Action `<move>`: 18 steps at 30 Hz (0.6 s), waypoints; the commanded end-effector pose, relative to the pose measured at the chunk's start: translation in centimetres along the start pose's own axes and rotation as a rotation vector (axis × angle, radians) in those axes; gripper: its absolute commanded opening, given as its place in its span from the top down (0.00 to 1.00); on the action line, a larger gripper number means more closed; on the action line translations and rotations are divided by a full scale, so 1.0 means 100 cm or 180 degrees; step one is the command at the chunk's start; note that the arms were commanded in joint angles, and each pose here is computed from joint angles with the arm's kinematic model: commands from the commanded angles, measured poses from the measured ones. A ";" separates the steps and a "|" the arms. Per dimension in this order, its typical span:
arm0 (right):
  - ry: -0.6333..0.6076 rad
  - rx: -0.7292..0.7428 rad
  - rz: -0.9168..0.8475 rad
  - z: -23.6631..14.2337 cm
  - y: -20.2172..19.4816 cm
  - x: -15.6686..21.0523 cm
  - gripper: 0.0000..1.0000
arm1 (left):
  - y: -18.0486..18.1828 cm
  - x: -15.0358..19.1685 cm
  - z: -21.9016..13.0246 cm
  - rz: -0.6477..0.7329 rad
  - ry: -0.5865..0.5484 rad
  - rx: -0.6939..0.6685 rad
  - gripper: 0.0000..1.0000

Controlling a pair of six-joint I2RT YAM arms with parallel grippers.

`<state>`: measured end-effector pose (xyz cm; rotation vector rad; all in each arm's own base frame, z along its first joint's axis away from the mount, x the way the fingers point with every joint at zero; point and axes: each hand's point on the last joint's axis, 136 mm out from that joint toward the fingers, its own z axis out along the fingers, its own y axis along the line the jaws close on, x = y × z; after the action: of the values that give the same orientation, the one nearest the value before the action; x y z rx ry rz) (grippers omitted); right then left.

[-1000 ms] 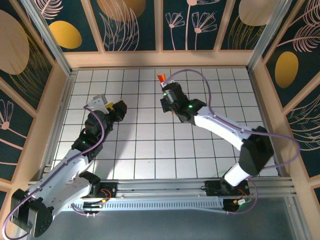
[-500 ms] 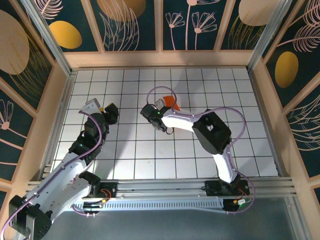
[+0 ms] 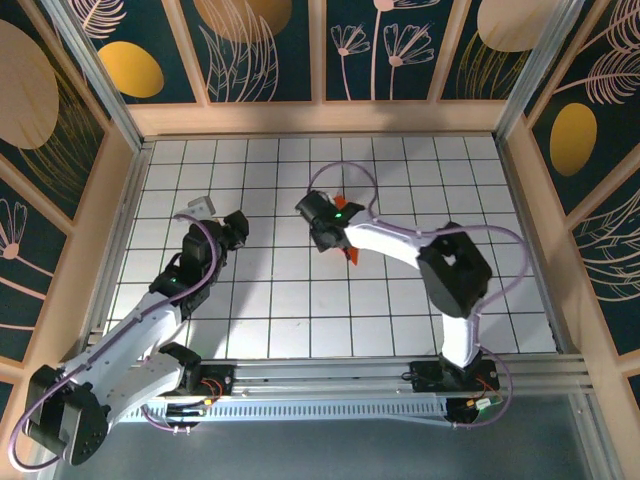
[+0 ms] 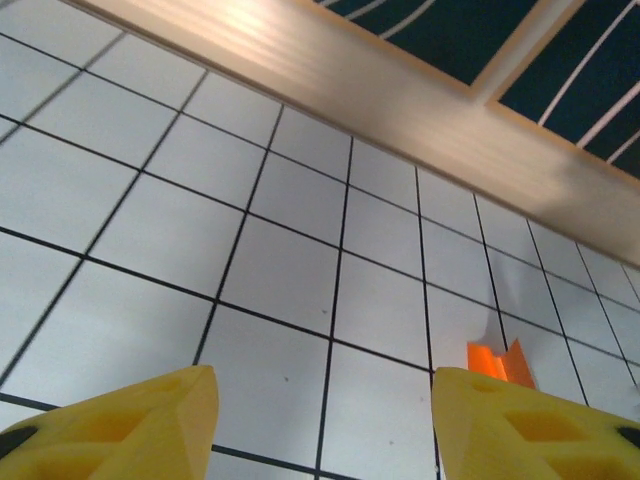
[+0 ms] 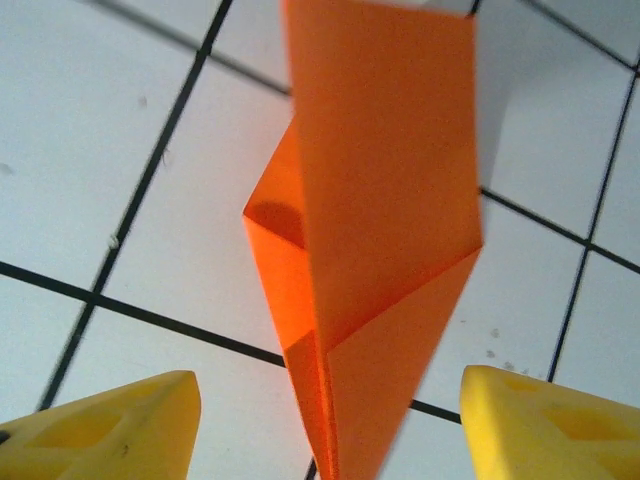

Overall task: Fold a paper plane with a square sheet of paper (fold left side to right side)
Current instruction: Turn over the paper at the center of the table, then pick up the paper from the center of the table.

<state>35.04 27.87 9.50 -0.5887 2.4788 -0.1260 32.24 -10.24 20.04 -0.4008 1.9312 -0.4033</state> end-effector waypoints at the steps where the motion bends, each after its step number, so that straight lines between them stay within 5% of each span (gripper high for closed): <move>1: -0.0378 -0.0543 0.0531 -0.031 -0.011 -0.027 0.26 | -0.029 0.001 0.009 -0.0053 0.0140 0.0344 0.41; 11: -0.1096 -0.1439 0.2028 -0.062 -0.093 -0.022 0.07 | -0.096 0.071 0.061 -0.0141 0.1240 0.1163 0.37; 18: -0.1246 -0.1809 0.2644 -0.060 -0.128 0.003 0.01 | -0.139 0.119 0.095 -0.0266 0.1829 0.1523 0.36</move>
<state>36.19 14.95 14.37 0.2192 2.2647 0.7326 37.66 -25.39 11.84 -0.1144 2.3003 -0.9146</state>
